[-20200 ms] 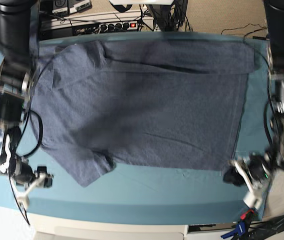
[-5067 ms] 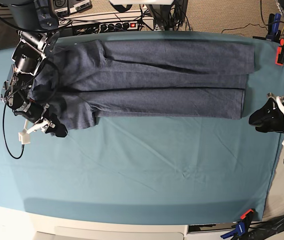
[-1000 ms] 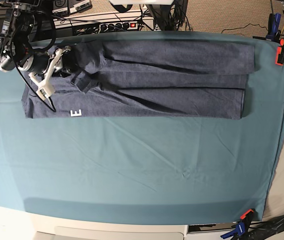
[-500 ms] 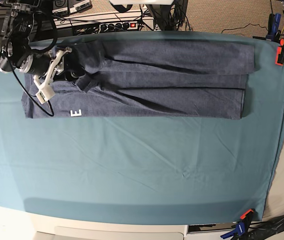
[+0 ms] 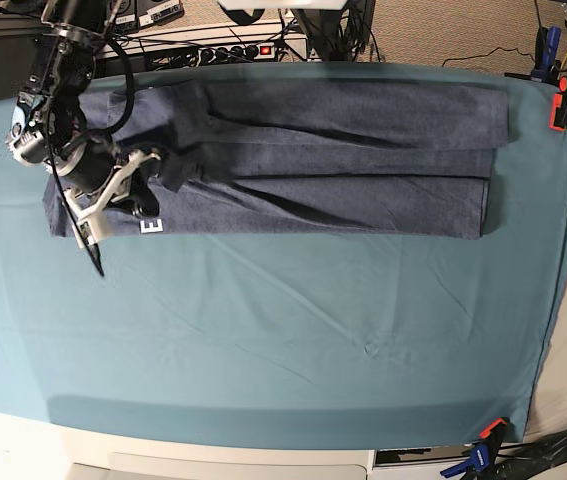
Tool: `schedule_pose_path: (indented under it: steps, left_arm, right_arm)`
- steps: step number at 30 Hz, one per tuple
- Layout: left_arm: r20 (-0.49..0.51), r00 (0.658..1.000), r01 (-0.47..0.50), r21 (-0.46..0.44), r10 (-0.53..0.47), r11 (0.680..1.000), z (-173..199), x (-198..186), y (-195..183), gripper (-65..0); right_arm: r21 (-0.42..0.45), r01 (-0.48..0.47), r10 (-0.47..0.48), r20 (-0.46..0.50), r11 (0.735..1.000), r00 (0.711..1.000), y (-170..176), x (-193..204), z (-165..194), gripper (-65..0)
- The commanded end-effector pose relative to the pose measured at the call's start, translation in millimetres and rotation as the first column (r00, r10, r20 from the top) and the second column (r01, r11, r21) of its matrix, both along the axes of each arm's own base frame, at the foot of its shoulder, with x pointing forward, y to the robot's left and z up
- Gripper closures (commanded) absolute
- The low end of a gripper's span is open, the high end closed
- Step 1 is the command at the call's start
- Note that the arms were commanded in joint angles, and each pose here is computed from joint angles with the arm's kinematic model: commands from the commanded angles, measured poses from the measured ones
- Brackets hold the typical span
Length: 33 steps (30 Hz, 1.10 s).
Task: Fold the T-shirt properly
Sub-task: 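Press the folded end down near the 'E' print with the right gripper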
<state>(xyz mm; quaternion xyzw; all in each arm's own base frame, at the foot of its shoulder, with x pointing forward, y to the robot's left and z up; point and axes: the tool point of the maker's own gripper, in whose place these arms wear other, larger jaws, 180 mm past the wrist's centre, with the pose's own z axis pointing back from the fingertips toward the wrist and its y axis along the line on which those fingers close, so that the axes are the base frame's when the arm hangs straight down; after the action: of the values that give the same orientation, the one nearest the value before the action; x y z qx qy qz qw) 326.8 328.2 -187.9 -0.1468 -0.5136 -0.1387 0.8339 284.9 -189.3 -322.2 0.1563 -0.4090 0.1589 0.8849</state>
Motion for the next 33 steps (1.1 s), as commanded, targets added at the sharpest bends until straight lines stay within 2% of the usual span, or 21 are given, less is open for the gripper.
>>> schedule_pose_path:
  steps: [1, 6, 11, 17, 29, 31, 33]
  left_arm:
    - [0.052, 0.999, 0.002, 0.015, -0.003, 1.0, 18, 2, 3, -19.5]
    - [0.044, 0.999, 0.001, 0.015, -0.002, 1.0, 16, 1, 3, -19.5]
    - [0.047, 0.999, 0.001, 0.014, -0.001, 1.0, 16, 1, 4, -19.5]
    - [0.048, 0.999, 0.001, 0.014, -0.001, 1.0, 16, 1, 3, -19.5]
    - [0.048, 0.999, 0.0, 0.014, -0.001, 1.0, 16, 1, 4, -19.5]
    - [0.049, 0.999, 0.0, 0.014, -0.001, 1.0, 16, 1, 3, -19.5]
    - [0.049, 0.999, 0.0, 0.014, -0.001, 1.0, 16, 1, 4, -19.5]
  right_arm:
    - [0.0, -0.005, 0.005, 0.033, 1.0, 0.999, -2, 5, 11, 0.0]
    - [0.027, -0.07, 0.072, -0.057, 0.997, 0.996, 9, -12, 1, 0.0]
    - [0.088, -0.121, 0.135, -0.161, 0.989, 0.978, 21, -38, -12, 0.0]
    - [0.184, -0.148, 0.18, -0.174, 0.972, 0.968, 30, -57, -10, 0.0]
    - [0.053, -0.186, 0.194, -0.31, 0.981, 0.931, -14, -93, -23, 0.0]
    - [0.043, -0.191, 0.194, -0.321, 0.981, 0.927, -18, -96, -23, 0.0]
    - [0.074, -0.196, 0.209, -0.314, 0.978, 0.926, -14, -97, -20, 0.0]
